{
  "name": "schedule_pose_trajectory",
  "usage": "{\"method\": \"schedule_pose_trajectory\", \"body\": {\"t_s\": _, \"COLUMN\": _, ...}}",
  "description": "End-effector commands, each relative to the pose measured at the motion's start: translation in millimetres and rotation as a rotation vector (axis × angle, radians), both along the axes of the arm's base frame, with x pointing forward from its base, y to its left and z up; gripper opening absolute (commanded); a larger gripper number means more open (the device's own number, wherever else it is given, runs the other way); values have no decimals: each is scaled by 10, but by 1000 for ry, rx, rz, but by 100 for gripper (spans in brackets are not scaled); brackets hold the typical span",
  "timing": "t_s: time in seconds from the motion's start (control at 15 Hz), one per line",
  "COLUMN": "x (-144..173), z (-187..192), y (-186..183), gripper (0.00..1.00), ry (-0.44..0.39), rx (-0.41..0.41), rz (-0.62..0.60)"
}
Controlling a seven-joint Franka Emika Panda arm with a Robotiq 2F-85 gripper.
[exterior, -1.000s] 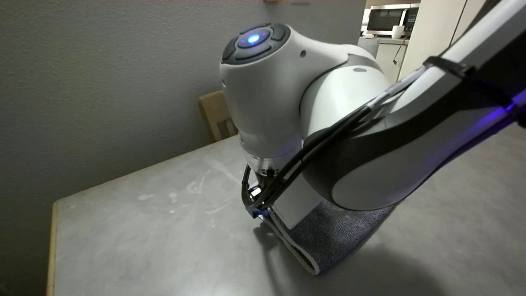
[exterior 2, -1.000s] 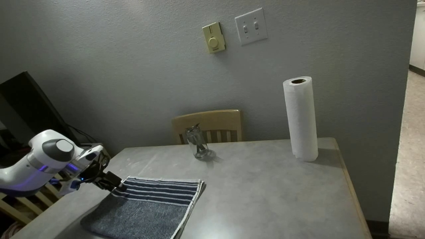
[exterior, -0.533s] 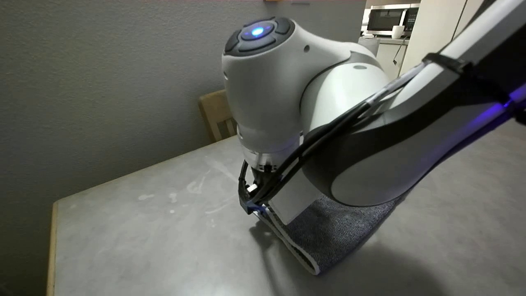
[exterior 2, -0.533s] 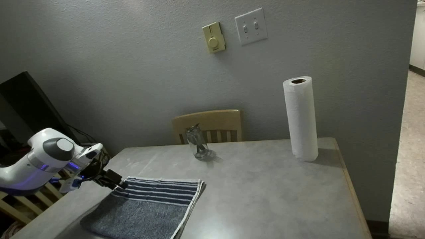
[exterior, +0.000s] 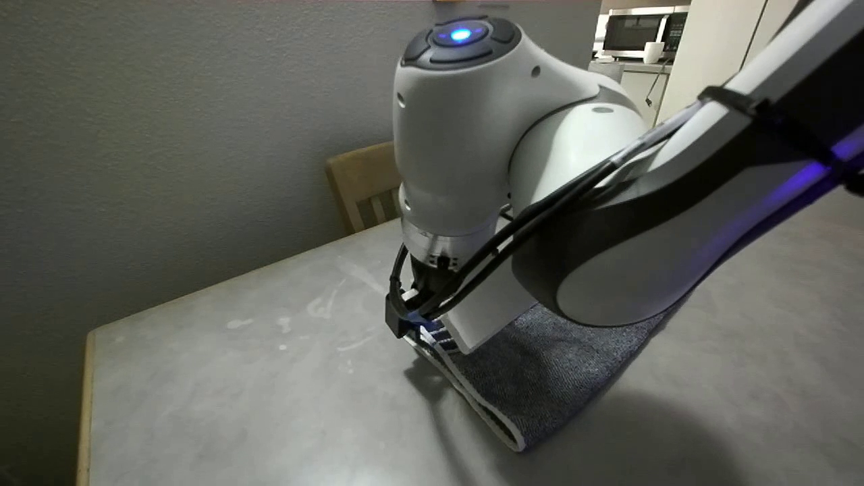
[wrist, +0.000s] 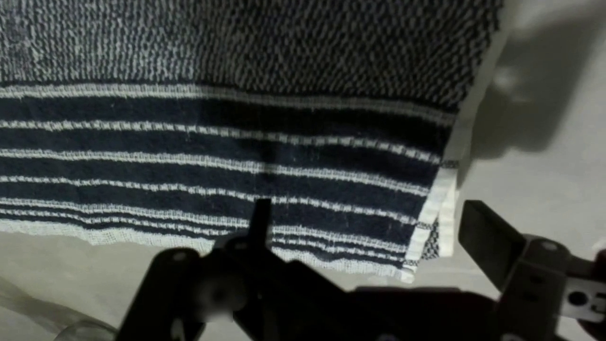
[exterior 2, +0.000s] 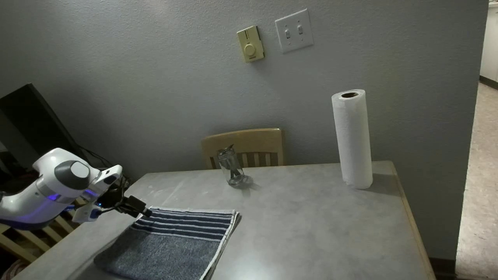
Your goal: Fold the towel once
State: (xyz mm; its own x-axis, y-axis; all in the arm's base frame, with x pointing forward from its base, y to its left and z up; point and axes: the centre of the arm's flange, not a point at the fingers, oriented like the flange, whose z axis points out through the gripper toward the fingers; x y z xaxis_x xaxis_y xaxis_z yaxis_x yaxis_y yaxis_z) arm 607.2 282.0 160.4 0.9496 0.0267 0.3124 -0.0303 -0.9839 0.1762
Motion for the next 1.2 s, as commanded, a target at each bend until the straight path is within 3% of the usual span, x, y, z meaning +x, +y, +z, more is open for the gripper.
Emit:
{"method": "schedule_pose_trajectory", "body": {"t_s": 0.0, "x": -75, "z": -32, "y": -92, "gripper": 100, "ry": -7, "rx": 61, "rz": 15}}
{"method": "schedule_pose_trajectory", "body": {"t_s": 0.4, "x": -64, "z": -19, "y": -64, "gripper": 100, "ry": -10, "rx": 85, "rz": 26}}
{"method": "schedule_pose_trajectory", "body": {"t_s": 1.13, "x": 37, "z": -233, "y": -48, "gripper": 100, "ry": 83, "rx": 74, "rz": 85}}
